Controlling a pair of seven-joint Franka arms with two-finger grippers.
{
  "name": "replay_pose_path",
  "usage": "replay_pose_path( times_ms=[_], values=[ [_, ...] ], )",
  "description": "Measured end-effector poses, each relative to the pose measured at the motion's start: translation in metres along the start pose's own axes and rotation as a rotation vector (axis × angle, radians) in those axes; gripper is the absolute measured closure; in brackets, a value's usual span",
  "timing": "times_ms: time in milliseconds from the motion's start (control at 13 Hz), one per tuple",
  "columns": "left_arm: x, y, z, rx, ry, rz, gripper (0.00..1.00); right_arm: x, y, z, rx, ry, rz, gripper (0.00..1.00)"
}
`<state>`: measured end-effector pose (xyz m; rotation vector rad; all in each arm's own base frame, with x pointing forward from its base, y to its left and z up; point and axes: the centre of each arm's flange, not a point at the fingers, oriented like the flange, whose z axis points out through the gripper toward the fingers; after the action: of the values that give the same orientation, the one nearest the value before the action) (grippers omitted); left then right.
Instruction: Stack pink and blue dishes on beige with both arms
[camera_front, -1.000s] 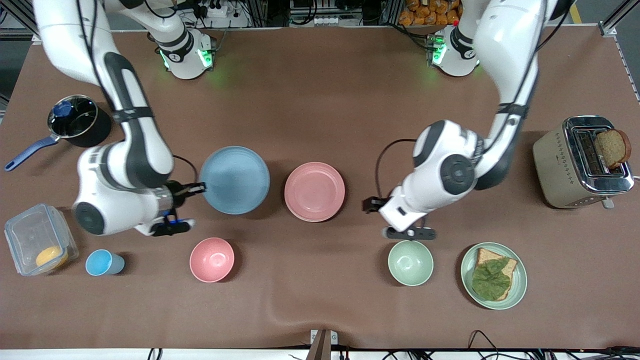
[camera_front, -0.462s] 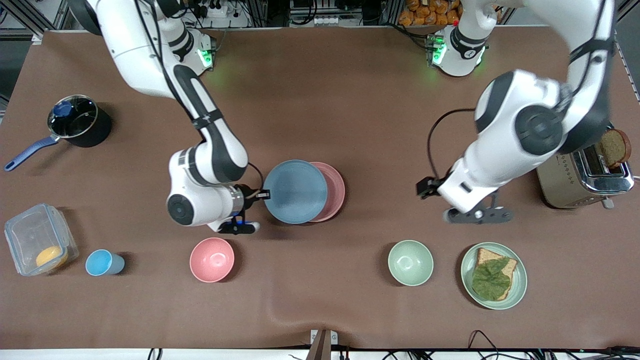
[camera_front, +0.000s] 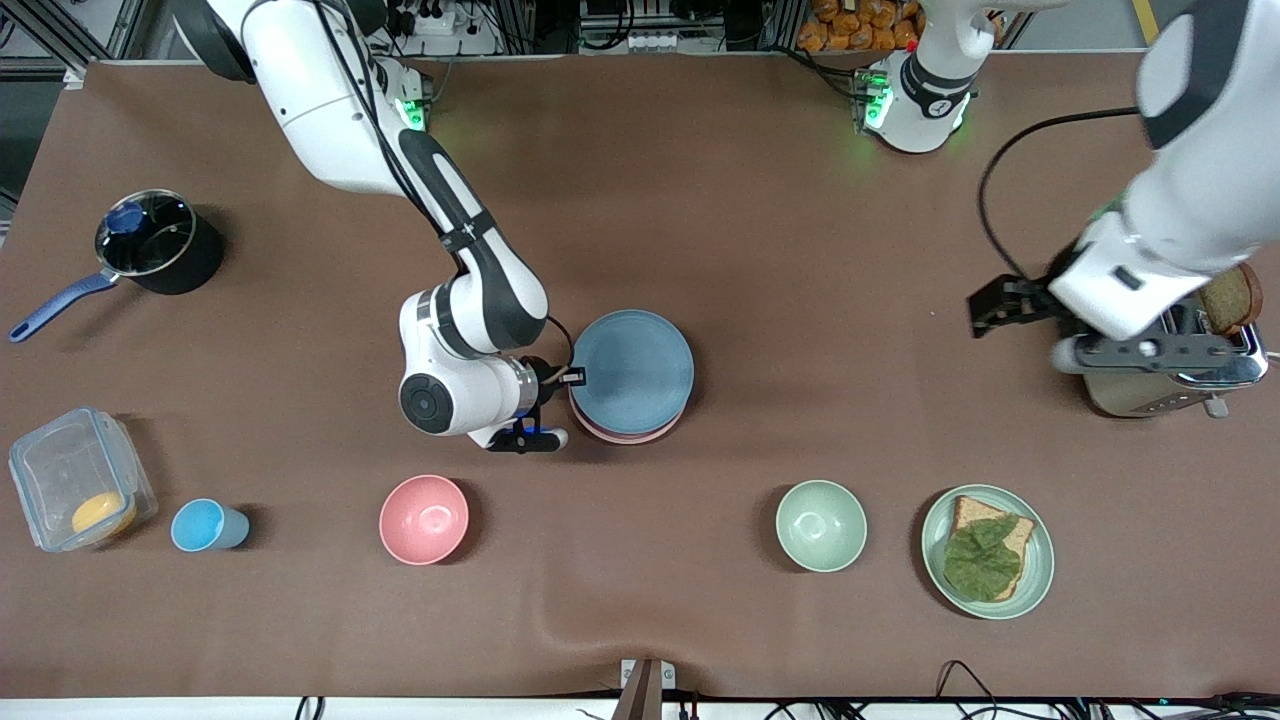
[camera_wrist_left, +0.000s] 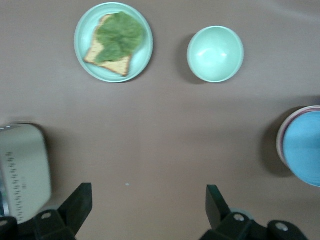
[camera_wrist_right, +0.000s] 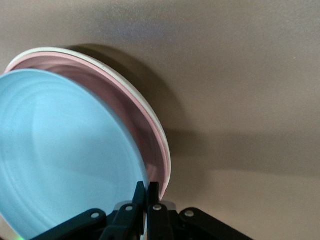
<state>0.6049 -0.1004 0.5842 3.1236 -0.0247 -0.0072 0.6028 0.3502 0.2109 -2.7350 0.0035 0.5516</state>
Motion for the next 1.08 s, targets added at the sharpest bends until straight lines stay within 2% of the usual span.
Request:
replay_pose_path(
  times_ms=[154,308,462,615,769,846,1077],
  values=[
    [-0.005,-0.054,0.012,0.004,-0.015,-0.050,0.00,0.003,0.004,-0.003,-0.001,0.006,0.007,0.70],
    [-0.017,-0.084,0.022,-0.005,0.018,-0.087,0.00,0.007,0.010,-0.012,0.004,0.021,0.015,0.46],
    [-0.031,-0.084,0.018,-0.006,0.038,-0.088,0.00,0.015,0.019,-0.032,0.017,0.046,0.028,0.23],
    [-0.038,-0.081,0.012,-0.006,0.046,-0.082,0.00,0.022,0.041,-0.064,0.035,0.031,0.055,0.03],
    [-0.039,-0.081,0.011,-0.007,0.048,-0.081,0.00,0.027,0.082,-0.105,0.039,-0.002,0.097,0.00],
    [-0.039,-0.079,0.011,-0.007,0.048,-0.079,0.00,0.028,0.106,-0.128,0.022,-0.003,0.111,0.00],
    [-0.039,-0.075,0.011,-0.007,0.048,-0.072,0.00,0.017,0.154,-0.204,-0.091,0.067,0.130,0.00]
  ],
)
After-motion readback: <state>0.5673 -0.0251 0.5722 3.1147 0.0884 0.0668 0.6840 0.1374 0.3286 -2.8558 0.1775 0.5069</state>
